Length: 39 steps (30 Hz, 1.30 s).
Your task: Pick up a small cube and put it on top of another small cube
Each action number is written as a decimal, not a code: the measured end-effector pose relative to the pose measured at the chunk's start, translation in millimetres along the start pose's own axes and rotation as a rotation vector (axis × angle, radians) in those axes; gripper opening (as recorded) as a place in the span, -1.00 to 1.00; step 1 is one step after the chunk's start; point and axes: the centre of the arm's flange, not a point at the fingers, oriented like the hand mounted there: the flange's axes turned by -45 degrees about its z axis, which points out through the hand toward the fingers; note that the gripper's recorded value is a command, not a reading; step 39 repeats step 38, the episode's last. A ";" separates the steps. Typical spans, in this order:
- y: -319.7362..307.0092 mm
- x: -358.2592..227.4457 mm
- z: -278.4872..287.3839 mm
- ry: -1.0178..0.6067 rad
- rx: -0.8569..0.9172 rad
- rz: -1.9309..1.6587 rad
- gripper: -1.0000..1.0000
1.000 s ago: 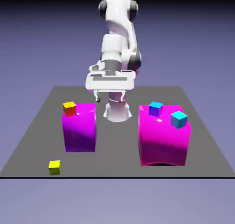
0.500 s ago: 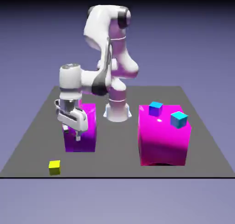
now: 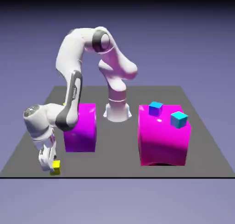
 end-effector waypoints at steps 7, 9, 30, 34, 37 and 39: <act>-26.4 -56.9 -93.7 -0.009 -0.013 -0.160 -1.00; -44.1 -106.6 -113.7 -0.015 -0.029 -0.304 -1.00; 68.1 -568.7 -246.7 -0.002 -0.317 -1.729 -1.00; 73.1 -559.0 -198.7 -0.003 -0.317 -1.730 -1.00; 77.0 -554.3 -179.0 0.000 -0.319 -1.730 1.00; 77.0 -554.3 -179.0 0.000 -0.319 -1.730 1.00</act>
